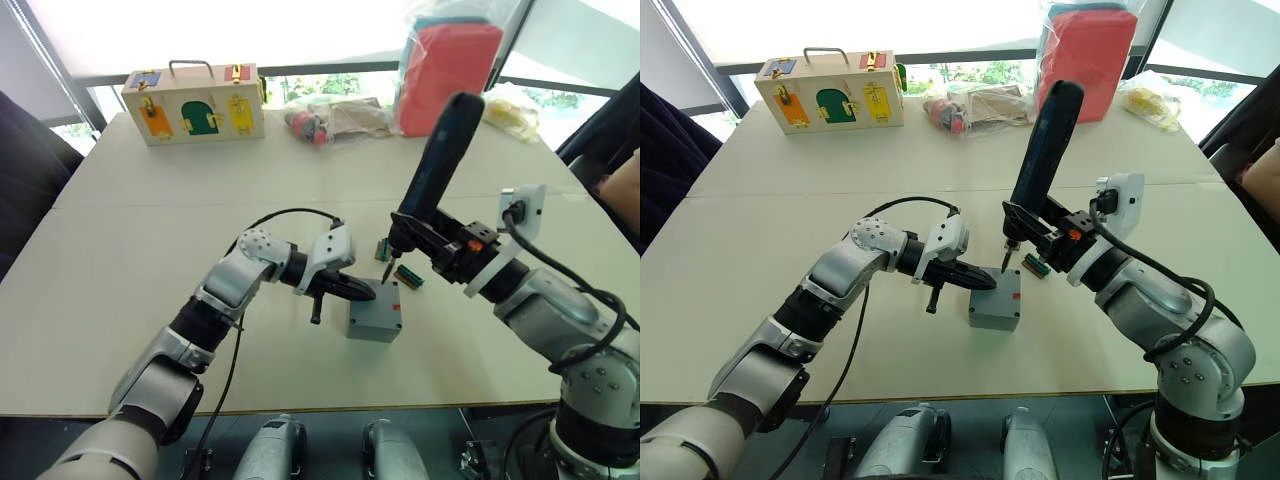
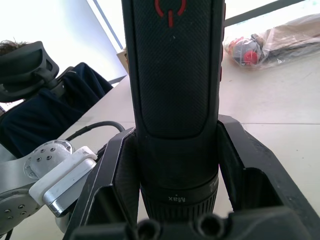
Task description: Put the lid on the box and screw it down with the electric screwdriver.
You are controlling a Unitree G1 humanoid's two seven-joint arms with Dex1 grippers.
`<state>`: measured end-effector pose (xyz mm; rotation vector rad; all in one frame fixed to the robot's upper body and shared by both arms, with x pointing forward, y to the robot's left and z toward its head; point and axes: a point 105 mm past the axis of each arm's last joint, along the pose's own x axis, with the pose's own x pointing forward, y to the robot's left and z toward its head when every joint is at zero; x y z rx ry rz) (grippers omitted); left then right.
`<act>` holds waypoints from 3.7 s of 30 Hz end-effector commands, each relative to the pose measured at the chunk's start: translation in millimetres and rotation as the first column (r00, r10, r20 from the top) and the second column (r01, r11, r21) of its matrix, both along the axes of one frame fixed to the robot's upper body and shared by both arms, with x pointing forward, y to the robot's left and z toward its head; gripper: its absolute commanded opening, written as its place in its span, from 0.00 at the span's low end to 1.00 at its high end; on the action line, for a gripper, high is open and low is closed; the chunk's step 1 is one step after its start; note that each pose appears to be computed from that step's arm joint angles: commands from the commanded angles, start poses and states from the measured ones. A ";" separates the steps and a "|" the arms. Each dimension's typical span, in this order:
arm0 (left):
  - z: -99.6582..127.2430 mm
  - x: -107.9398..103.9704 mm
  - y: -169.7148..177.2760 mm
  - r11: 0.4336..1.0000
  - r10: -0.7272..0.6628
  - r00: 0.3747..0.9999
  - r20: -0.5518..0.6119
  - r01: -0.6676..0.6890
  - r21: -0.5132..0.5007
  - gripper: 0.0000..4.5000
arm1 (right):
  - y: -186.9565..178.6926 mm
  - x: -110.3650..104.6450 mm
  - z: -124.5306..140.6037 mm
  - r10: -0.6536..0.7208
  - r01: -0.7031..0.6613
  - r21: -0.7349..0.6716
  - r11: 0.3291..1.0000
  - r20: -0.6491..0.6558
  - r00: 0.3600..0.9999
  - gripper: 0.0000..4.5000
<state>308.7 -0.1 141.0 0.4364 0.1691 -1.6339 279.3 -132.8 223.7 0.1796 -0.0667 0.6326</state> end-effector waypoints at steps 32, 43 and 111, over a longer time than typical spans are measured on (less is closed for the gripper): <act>-13.7 -6.7 -6.0 0.999 -0.018 1.000 -0.009 0.018 0.037 0.00 | -25.1 3.2 -16.4 -0.149 0.160 -0.118 0.980 0.102 0.984 0.38; -13.1 -7.8 -5.0 0.998 0.053 0.997 -0.056 -0.054 -0.011 0.00 | -7.7 -0.3 -48.9 -0.119 0.124 -0.147 0.981 0.044 0.992 0.38; 34.1 -6.4 1.3 0.932 0.162 0.973 -0.166 -0.206 -0.300 0.00 | -83.1 24.1 91.1 -0.202 0.201 0.090 0.975 -0.007 0.979 0.38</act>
